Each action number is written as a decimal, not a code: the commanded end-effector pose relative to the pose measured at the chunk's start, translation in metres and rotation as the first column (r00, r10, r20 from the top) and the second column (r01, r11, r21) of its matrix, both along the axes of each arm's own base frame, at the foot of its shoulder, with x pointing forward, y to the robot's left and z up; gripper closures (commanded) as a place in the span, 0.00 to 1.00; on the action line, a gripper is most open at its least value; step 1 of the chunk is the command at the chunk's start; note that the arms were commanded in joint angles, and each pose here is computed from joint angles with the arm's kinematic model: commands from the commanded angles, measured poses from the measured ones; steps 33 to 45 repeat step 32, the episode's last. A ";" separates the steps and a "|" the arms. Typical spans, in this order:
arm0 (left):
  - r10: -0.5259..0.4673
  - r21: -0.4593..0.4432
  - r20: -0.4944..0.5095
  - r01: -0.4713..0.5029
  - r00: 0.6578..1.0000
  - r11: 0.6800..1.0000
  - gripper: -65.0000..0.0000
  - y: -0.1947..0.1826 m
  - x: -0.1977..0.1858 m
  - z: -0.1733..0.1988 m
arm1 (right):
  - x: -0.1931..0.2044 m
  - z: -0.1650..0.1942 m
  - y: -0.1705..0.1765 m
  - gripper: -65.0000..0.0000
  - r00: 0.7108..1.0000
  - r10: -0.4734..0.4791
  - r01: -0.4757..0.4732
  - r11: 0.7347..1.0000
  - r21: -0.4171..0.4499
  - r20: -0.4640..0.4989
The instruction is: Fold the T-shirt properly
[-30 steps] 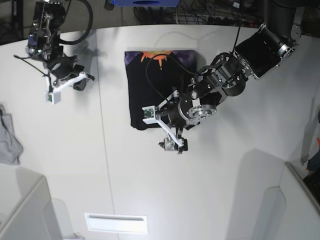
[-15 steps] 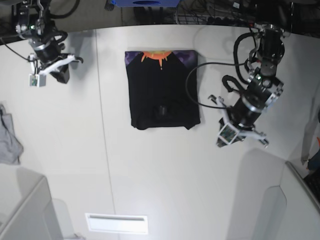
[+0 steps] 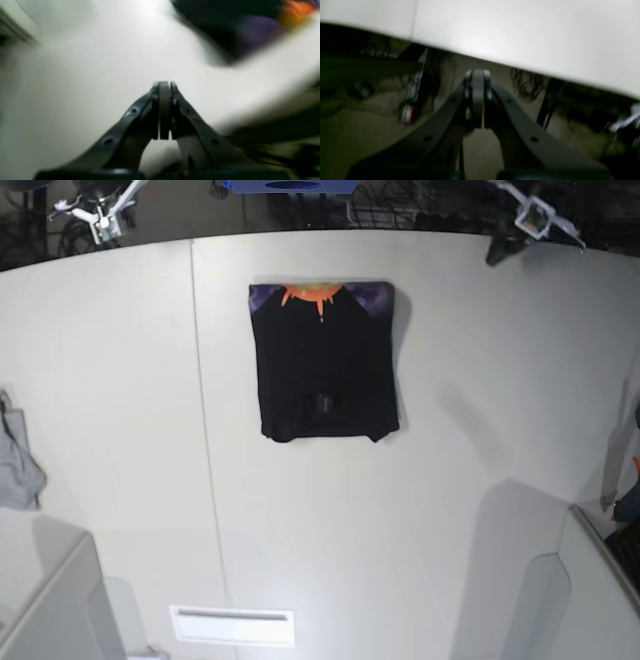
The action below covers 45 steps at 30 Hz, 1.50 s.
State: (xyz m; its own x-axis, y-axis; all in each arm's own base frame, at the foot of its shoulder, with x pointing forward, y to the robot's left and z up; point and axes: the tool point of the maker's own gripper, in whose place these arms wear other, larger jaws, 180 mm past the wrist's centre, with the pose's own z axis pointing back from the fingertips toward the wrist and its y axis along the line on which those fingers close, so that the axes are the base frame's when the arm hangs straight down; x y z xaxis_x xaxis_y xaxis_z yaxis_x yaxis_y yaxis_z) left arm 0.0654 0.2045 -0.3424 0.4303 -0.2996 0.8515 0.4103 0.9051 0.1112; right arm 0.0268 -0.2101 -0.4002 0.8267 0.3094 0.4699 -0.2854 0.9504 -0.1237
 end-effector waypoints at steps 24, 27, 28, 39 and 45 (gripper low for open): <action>0.094 0.054 -0.806 -0.086 0.584 0.995 1.00 0.007 -0.194 -0.277 | -0.209 -0.232 0.123 1.00 0.825 0.049 0.062 0.982 0.176 -0.563; 0.060 0.044 -0.832 -0.042 0.552 0.998 1.00 -0.014 -0.200 -0.282 | -0.189 -0.236 0.111 1.00 0.854 0.044 0.052 0.984 0.170 -0.518; 0.060 0.043 -0.827 -0.043 0.559 0.998 1.00 -0.017 -0.198 -0.283 | -0.185 -0.237 0.109 1.00 0.859 0.042 0.051 0.985 0.167 -0.509; 0.056 0.027 -0.813 -0.058 0.580 0.998 1.00 -0.030 -0.186 -0.286 | -0.177 -0.238 0.101 1.00 0.869 0.041 0.044 0.986 0.161 -0.493; 0.056 0.027 -0.813 -0.058 0.580 0.998 1.00 -0.030 -0.186 -0.286 | -0.177 -0.238 0.101 1.00 0.869 0.041 0.044 0.986 0.161 -0.493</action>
